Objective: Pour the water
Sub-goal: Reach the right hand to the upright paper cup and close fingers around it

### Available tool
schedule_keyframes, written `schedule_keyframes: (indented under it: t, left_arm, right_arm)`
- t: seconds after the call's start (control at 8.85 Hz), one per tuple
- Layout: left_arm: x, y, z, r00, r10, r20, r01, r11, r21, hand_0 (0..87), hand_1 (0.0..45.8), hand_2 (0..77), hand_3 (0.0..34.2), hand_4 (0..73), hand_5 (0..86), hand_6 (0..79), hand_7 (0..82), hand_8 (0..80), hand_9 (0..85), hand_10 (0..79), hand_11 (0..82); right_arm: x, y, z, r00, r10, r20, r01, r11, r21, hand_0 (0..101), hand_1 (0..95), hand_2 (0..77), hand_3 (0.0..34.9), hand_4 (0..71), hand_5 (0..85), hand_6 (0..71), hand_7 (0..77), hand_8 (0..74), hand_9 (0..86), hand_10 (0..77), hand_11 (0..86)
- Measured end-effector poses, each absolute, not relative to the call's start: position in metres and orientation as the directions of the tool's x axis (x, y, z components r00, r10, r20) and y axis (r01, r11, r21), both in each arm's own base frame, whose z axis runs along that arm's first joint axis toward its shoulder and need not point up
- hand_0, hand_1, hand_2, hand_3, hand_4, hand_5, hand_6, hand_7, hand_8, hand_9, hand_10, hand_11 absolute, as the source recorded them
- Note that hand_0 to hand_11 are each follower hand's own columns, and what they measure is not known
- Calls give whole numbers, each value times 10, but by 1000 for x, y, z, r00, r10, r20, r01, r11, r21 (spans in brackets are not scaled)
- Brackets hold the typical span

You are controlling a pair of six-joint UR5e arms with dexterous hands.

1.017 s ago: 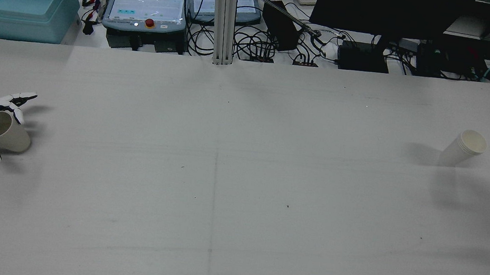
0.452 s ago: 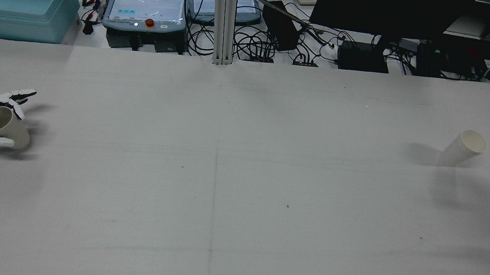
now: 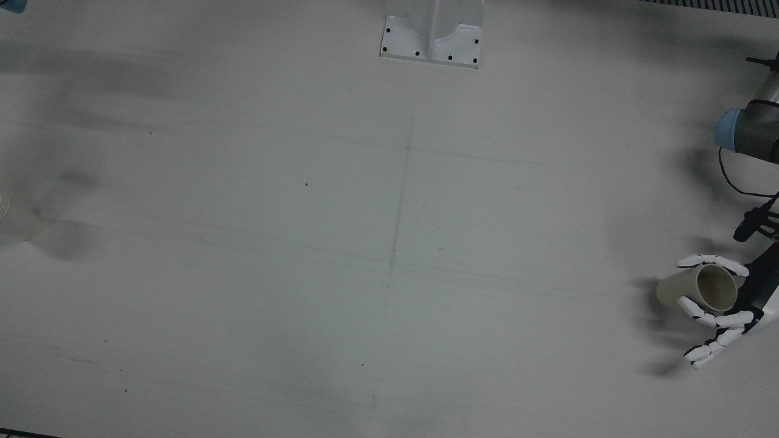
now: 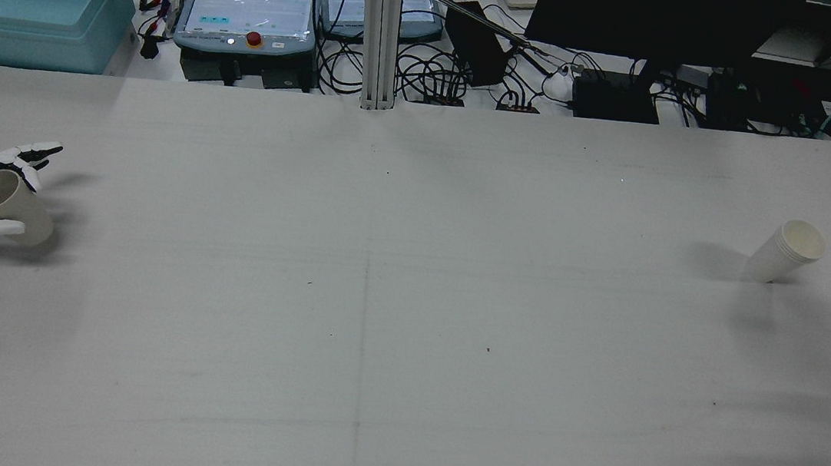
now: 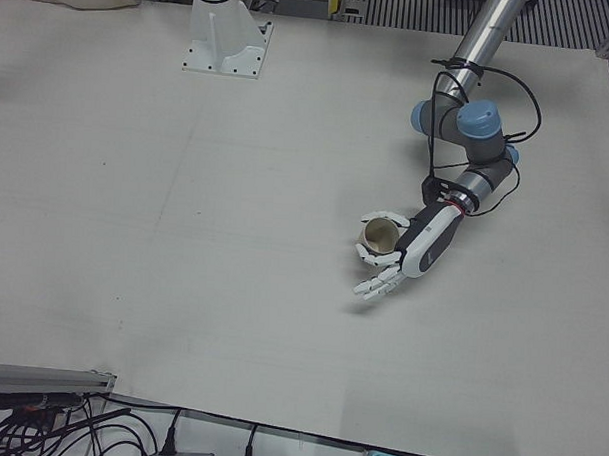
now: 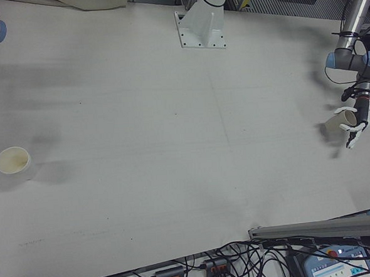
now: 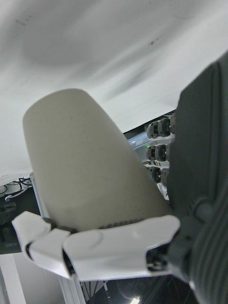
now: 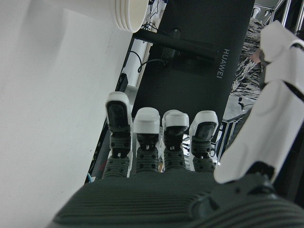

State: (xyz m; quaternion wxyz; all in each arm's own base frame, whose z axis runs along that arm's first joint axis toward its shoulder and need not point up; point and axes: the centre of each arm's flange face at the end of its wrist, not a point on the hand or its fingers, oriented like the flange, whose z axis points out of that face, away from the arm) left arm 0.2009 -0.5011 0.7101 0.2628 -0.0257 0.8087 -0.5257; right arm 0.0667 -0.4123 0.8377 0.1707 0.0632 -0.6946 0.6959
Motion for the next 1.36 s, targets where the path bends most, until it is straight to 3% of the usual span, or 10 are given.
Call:
schedule_keyframes:
  t: [0.11,0.34,0.45,0.57,0.68,0.79,1.36]
  left_arm:
    - [199,-502,710,-875,-322,-362,211,419,-883,508,229,256,0,464,382,125,125,65,98,60,98]
    - [197,-502,712,-890,-332,-313,177,380,-908,508,229,256,0,464,376,125,125,65,98,27,82]
    - [196,-502,712,-893,-335,-302,169,372,-913,508,229,256,0,464,376,125,125,65,98,60,93]
    - [196,-502,712,-896,-333,-295,165,367,-915,506,229,256,0,464,376,125,142,65,98,44,93]
    - [195,-502,712,-899,-329,-290,163,363,-917,506,229,256,0,464,376,125,136,65,98,44,93]
    - [195,-502,712,-901,-326,-286,162,359,-919,507,224,256,0,464,376,125,136,65,98,44,93]
    - [193,-502,714,-908,-312,-280,165,349,-923,508,224,256,0,464,376,136,136,65,98,49,93]
  right_arm:
    - [53,-435,849,-917,166,363,-360,45,-932,484,245,273,0,60,605,387,638,513,633,262,453]
    - [22,-464,894,-897,201,395,-384,89,-919,493,224,278,0,38,311,136,447,316,431,5,235]
    - [12,-469,910,-893,208,399,-384,112,-917,500,262,295,0,22,158,5,333,185,322,5,54]
    - [7,-470,918,-889,211,408,-388,128,-913,501,191,218,0,0,5,5,147,5,191,0,11]
    - [2,-471,921,-883,216,418,-396,140,-908,494,191,87,0,5,5,5,11,0,5,0,11]
    - [-7,-476,919,-873,224,433,-406,158,-900,489,153,33,0,5,5,5,11,0,5,0,5]
    - [-85,-515,876,-849,251,464,-402,264,-877,489,202,65,0,0,5,0,11,5,5,0,5]
